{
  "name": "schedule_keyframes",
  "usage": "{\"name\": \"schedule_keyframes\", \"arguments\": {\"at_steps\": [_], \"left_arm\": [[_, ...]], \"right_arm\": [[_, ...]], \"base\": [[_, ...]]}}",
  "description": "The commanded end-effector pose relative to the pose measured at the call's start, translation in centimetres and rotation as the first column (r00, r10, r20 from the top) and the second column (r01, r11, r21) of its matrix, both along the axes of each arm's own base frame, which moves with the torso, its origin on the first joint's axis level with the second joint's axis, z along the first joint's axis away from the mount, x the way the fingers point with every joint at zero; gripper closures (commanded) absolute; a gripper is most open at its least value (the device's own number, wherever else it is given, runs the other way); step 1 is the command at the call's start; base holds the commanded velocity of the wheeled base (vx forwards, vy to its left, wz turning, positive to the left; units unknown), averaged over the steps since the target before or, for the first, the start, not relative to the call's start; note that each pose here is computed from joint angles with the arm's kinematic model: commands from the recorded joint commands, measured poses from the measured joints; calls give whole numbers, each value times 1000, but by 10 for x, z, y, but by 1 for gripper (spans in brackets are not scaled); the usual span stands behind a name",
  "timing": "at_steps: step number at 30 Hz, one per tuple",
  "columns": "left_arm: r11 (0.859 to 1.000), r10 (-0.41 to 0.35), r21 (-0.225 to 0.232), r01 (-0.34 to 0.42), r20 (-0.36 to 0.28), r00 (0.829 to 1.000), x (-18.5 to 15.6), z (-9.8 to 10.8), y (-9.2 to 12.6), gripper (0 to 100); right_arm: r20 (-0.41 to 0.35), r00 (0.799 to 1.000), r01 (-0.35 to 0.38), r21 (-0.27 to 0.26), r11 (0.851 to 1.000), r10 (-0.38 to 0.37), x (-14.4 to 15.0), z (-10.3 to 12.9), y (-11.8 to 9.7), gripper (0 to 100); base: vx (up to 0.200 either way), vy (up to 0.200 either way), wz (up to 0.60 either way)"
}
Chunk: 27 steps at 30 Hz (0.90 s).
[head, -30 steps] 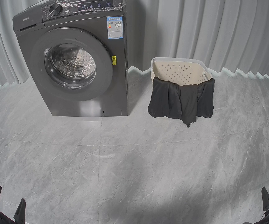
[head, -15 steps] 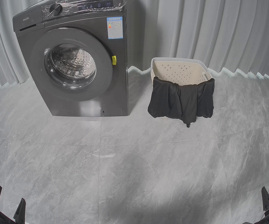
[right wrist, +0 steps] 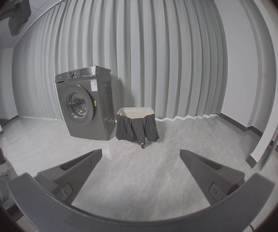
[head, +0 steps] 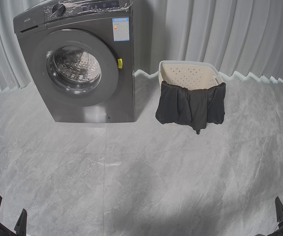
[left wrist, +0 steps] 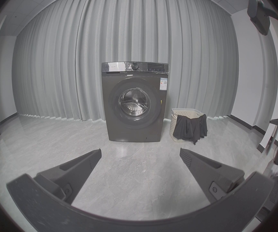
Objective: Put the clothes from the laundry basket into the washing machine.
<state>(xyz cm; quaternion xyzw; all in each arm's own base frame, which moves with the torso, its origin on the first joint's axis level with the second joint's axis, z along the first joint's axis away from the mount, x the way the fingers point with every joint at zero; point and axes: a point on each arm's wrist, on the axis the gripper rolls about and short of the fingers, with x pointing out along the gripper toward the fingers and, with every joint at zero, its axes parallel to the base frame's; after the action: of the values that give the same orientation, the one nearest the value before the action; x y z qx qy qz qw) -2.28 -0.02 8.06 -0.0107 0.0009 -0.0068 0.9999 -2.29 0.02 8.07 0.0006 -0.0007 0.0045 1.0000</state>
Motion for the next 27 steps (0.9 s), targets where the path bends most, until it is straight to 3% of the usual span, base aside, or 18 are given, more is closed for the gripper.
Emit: {"name": "schedule_keyframes", "arguments": {"at_steps": [1, 5, 27], "left_arm": [[1000, 0, -2, 0, 2, 1000, 0, -5, 0, 0], [1000, 0, -5, 0, 2, 1000, 0, -5, 0, 0], [1000, 1, -9, -1, 0, 1000, 0, -5, 0, 0]], "right_arm": [[-1, 1000, 0, 0, 1000, 0, 0, -5, 0, 0], [-1, 1000, 0, 0, 1000, 0, 0, -5, 0, 0], [-1, 1000, 0, 0, 1000, 0, 0, -5, 0, 0]], "base": [[0, 0, 0], [0, 0, 0], [200, 0, 0]]}}
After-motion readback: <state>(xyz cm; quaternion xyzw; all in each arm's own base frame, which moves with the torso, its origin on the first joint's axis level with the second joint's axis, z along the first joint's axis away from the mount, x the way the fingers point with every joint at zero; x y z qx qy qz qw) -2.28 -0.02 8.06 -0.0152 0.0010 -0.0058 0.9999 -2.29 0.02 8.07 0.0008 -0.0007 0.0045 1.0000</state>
